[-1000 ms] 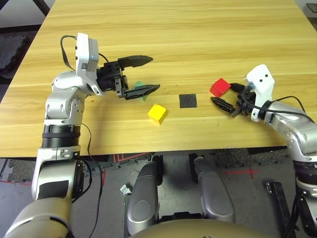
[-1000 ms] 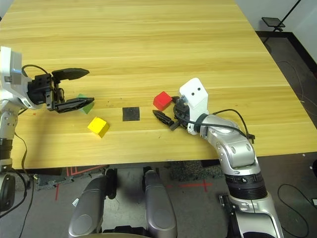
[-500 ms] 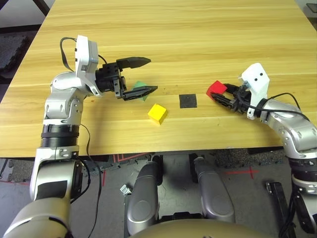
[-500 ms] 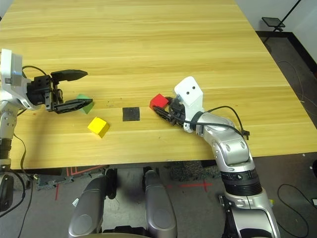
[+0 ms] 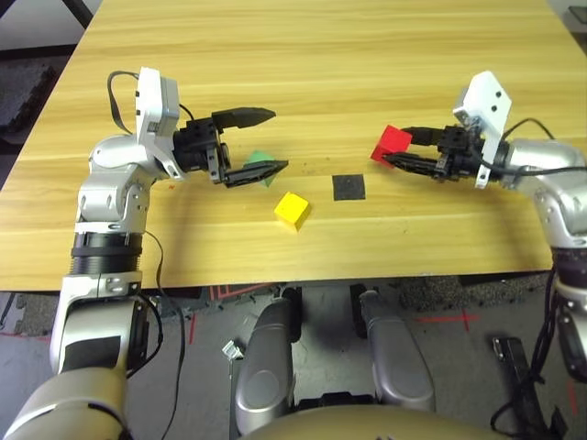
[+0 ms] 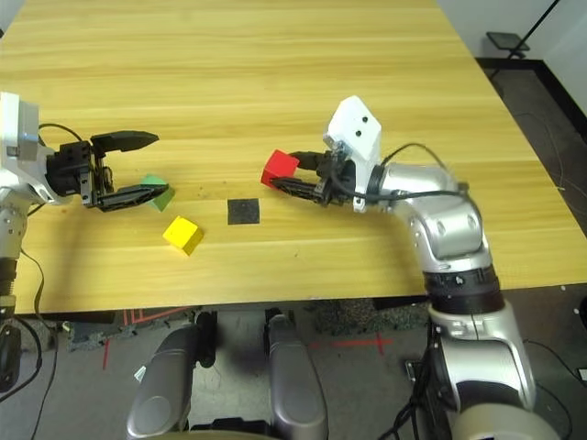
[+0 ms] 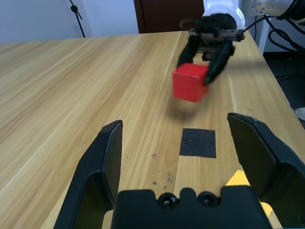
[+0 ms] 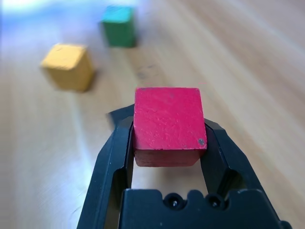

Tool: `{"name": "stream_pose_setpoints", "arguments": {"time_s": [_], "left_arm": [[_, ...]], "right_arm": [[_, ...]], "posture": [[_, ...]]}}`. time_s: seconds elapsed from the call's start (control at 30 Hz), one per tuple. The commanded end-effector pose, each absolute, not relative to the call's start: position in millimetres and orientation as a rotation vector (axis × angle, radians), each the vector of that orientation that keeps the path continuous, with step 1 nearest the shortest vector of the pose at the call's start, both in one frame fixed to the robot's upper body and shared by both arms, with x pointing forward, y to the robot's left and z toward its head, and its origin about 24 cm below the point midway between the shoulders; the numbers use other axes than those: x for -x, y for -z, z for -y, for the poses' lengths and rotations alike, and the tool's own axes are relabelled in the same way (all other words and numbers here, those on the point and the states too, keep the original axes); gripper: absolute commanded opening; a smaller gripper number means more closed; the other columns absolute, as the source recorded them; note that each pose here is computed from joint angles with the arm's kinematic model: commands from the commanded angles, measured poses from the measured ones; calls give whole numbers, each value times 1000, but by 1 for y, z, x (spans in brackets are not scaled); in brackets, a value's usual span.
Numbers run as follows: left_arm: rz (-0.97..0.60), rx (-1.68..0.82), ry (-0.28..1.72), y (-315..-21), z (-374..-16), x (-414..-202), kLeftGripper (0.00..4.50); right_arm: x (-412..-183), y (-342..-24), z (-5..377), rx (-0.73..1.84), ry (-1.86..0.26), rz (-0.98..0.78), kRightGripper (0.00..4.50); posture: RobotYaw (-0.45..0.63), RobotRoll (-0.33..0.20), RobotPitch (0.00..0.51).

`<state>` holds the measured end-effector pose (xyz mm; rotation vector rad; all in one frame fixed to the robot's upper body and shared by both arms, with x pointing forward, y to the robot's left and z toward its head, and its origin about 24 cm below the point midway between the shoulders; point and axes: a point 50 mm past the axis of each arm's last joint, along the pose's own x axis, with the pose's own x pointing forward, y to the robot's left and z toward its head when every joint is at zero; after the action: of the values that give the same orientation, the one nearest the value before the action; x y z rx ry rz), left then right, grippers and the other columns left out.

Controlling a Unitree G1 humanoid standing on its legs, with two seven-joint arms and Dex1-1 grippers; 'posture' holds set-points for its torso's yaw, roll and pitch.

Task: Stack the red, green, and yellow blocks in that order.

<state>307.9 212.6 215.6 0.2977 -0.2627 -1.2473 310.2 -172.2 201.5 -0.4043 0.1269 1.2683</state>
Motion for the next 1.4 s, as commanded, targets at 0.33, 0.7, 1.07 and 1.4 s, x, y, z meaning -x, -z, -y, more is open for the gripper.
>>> {"name": "stream_pose_setpoints", "arguments": {"time_s": [0.33, 0.7, 1.07, 1.4], "left_arm": [[246, -321, 1216, -213, -221, -300, 4500], [251, -325, 1208, -211, -222, -295, 4500], [247, -340, 1209, -209, -222, -296, 4500], [248, -339, 1209, -209, -221, -295, 4500]], "right_arm": [[-331, -201, 152, 539, -1509, -109, 2049], [-345, -188, 144, 579, -1535, -96, 2049], [-344, -179, 138, 565, -1554, -90, 2049], [-349, -173, 134, 576, -1543, -81, 2049]], "posture": [[382, 29, 273], [404, 31, 259], [409, 33, 256], [414, 36, 260]]}}
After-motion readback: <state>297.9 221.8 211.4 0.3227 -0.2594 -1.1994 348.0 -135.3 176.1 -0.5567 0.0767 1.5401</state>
